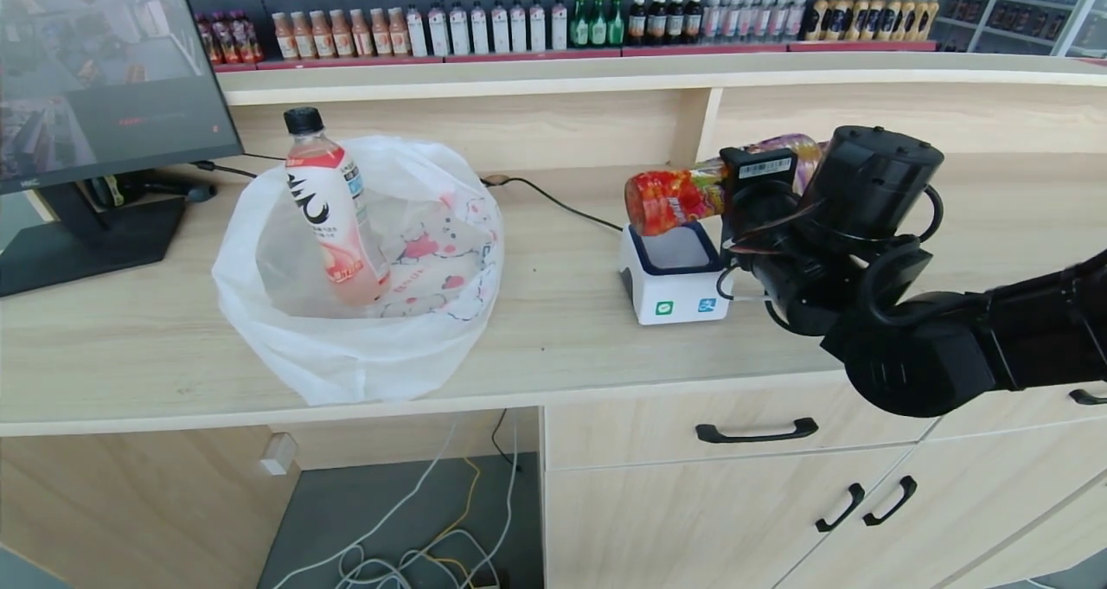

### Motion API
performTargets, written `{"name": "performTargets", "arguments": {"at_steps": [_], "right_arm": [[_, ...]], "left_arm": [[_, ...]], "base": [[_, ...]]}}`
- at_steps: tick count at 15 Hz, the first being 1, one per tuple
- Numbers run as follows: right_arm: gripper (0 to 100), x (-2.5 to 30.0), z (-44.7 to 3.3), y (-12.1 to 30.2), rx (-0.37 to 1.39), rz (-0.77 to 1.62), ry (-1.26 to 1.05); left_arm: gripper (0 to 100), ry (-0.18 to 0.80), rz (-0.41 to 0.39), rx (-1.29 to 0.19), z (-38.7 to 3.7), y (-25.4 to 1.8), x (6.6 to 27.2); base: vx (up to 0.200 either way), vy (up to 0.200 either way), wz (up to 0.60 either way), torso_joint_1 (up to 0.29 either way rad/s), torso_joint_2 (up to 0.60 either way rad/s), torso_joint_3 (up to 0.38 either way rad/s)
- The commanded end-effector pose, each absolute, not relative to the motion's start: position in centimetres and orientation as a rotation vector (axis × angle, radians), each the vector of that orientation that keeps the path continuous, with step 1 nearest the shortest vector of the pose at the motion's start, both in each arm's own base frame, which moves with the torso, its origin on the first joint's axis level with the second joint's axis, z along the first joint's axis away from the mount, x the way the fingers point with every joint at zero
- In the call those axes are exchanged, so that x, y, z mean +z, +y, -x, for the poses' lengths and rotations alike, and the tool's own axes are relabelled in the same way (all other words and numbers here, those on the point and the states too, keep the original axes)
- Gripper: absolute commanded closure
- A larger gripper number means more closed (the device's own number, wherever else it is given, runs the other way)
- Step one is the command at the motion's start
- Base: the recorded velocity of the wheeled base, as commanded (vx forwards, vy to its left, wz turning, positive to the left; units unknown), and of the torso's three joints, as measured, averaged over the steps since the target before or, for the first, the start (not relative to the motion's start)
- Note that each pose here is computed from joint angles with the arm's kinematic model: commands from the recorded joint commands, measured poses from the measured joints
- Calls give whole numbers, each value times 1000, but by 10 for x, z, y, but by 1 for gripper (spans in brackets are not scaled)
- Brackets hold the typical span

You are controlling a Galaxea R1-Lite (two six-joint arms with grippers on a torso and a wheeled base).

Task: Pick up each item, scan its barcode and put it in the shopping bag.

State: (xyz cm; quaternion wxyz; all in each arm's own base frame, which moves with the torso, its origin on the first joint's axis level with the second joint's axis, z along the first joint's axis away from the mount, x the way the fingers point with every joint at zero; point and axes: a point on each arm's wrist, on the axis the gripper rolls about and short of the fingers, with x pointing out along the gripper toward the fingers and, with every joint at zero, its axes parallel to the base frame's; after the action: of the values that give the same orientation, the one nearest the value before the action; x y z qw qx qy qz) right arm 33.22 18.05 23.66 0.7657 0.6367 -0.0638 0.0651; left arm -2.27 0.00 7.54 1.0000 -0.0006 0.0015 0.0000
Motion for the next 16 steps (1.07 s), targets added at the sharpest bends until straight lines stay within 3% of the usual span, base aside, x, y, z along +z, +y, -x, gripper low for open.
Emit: {"name": "performTargets", "arguments": {"at_steps": [1, 16], "right_arm": [[100, 233, -333, 180, 134, -1379, -132], [100, 231, -334, 181, 137, -1387, -123]], "left_arm": [[0, 3, 2, 0, 23, 0, 75], [0, 3, 2, 0, 23, 0, 75]], "base": [[0, 0, 0, 0, 0, 0], [0, 0, 0, 0, 0, 0]]}}
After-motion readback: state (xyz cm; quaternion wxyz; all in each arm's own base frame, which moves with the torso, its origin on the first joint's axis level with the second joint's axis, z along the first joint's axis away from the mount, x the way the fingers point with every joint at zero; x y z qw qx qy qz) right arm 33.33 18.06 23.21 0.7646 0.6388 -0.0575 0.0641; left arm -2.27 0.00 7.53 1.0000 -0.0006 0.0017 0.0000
